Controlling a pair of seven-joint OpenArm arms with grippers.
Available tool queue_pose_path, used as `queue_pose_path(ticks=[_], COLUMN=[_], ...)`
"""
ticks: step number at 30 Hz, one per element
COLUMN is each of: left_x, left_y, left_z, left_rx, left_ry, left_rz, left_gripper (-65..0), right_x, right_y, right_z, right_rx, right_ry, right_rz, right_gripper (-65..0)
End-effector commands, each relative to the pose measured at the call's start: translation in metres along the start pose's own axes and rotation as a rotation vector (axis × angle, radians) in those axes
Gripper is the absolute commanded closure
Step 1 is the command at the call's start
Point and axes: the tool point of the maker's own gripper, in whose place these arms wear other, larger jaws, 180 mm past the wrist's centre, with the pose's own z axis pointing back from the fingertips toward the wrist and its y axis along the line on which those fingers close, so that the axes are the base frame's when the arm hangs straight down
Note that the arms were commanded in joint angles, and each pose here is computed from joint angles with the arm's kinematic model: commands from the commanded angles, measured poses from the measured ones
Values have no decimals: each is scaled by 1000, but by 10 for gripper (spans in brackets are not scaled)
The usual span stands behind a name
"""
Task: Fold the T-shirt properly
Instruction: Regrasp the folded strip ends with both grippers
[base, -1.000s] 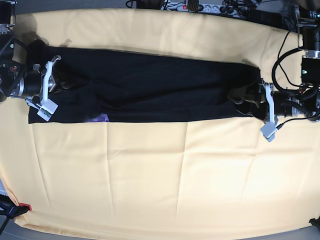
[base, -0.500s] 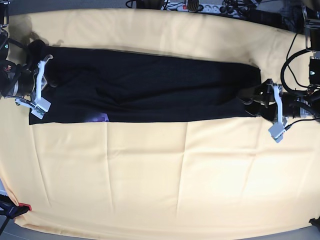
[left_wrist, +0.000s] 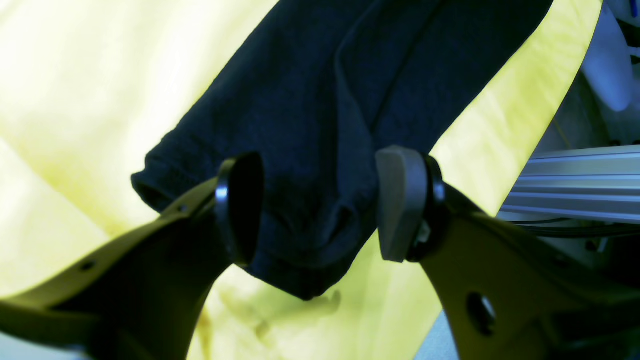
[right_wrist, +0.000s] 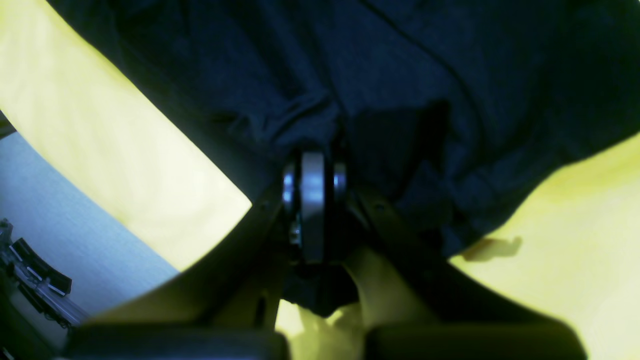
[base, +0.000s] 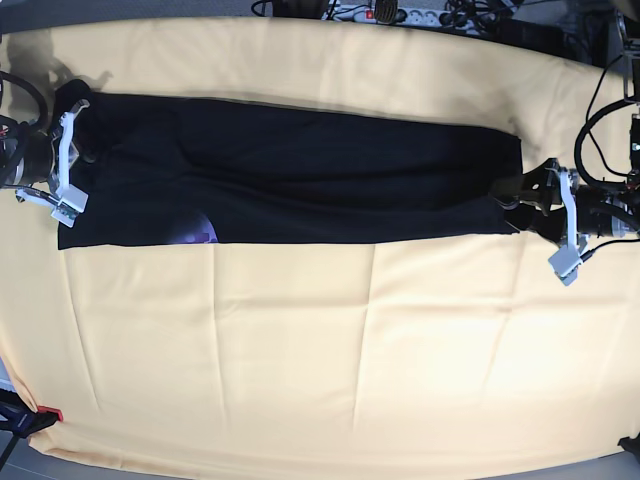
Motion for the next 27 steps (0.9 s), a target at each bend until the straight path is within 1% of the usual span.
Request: queue_pose_path(ticks=[1, 3, 4, 5, 6, 9, 10, 12, 13, 14, 15, 16, 17, 19, 22, 23, 26, 27], left_x=[13, 13, 13, 13, 12, 11, 10, 9, 9, 14, 21, 29, 35, 42, 46, 45, 31, 23], left_y=[1, 2, 2, 2, 2, 5, 6, 9, 11, 12, 14, 17, 19, 29, 41, 44, 54, 57], left_z=[13, 13, 14, 14, 14, 20, 23, 30, 34, 38, 43, 49, 55, 69, 85, 88, 89, 87], left_rx=[16, 18, 19, 20, 20, 35, 43, 60, 72, 84, 97, 112, 132, 198, 266, 283, 338, 355], left_ry=[-25, -23, -23, -22, -21, -9, -2, 9, 13, -9, -46, -84, -117, -161, -224, -234, -249, -249], left_rz=[-36, -37, -37, -37, -37, -39, -40, -43, -44, -42, -36, -37, -41, -32, 32, 44, 117, 146], left_gripper=[-373, -373, -373, -373, -373, -373, -373, -373, -373, -373, -373, -373, -373, -373, -373, -373, -373, -373], right_x=[7, 14, 18, 21, 25, 41, 47, 55, 59, 63, 70, 77, 81, 82, 77, 71, 46, 39], right_y=[-5, 0, 3, 7, 11, 28, 31, 31, 30, 28, 28, 26, 21, 12, 3, -2, -20, -21], right_z=[11, 12, 13, 14, 17, 30, 35, 45, 49, 52, 54, 56, 54, 42, 13, 2, -27, -35], right_rx=[-17, 13, 30, 49, 74, 144, 150, 119, 104, 91, 86, 72, 41, -10, -51, -73, -151, -154], right_ry=[-20, -52, -69, -86, -107, -175, -194, -225, -246, -271, -324, -375, -405, -439, -477, -474, -405, -386], right_rz=[24, 23, 23, 23, 27, 60, 77, 106, 112, 106, 93, 78, 60, 13, -93, -130, -210, -234], right_gripper=[-80, -258, -336, -391, -413, -414, -413, -413, -408, -394, -362, -304, -216, -3, 0, 0, 0, 0])
